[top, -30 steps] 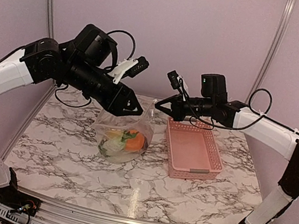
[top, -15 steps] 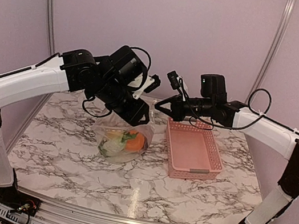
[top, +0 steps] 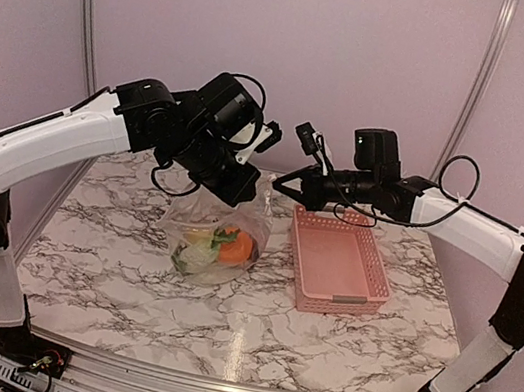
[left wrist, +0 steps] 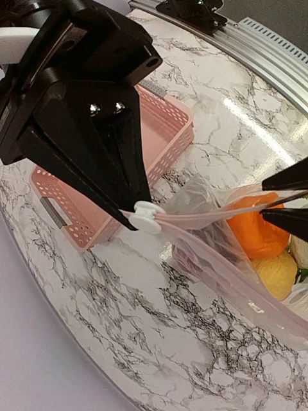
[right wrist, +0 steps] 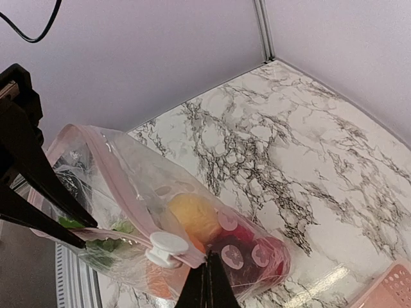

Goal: Place the food in the zip-top bag and seal the zipper
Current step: Pass from the right arm to the left, then pass from the left arm to the right

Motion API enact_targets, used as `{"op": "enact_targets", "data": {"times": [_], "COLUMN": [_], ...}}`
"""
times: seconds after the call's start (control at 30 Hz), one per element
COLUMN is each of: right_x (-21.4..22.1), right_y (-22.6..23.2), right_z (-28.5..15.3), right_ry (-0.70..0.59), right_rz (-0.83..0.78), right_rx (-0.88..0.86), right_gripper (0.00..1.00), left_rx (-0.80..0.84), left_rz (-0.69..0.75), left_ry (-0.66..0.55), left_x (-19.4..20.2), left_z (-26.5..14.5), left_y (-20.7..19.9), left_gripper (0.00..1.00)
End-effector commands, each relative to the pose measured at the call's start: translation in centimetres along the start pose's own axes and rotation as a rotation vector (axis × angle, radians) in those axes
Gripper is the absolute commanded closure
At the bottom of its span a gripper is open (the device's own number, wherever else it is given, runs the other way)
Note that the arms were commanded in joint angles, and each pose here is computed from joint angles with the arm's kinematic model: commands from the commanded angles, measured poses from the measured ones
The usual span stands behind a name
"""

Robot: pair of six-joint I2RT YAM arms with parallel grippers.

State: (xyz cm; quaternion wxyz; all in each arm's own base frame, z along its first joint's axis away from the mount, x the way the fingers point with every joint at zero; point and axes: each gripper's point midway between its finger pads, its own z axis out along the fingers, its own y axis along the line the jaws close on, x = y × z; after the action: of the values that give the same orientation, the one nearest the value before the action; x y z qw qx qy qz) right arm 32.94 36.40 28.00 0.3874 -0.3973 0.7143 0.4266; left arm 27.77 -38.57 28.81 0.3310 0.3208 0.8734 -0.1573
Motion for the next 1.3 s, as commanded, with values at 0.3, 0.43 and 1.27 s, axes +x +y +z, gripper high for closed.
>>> {"op": "enact_targets", "data": {"times": [0.3, 0.43, 1.27], "right_x": [-1.0, -1.0, -1.6], "right_y": [1.7, 2.1, 6.3], "right_z": [-1.1, -1.8, -0.7], "right_ry": [-0.021, -0.01, 0.037], "right_rz": [0.009, 0.002, -0.178], "right_rx": [-0.032, -0.027, -0.122], "right_gripper": [1.0, 0.95, 0.41], "left_rx": [0.026, 0.054, 0.363], "left_rz": [-0.029, -0.003, 0.114], "left_ry": [0.052, 0.006, -0.025], "left_x": [0.4, -0.8, 2.0], "left_z": [1.3, -0.2, -5.9], "left_y": [0.9, 0.7, -1.1], "left_gripper": [0.95, 1.0, 1.0]}}
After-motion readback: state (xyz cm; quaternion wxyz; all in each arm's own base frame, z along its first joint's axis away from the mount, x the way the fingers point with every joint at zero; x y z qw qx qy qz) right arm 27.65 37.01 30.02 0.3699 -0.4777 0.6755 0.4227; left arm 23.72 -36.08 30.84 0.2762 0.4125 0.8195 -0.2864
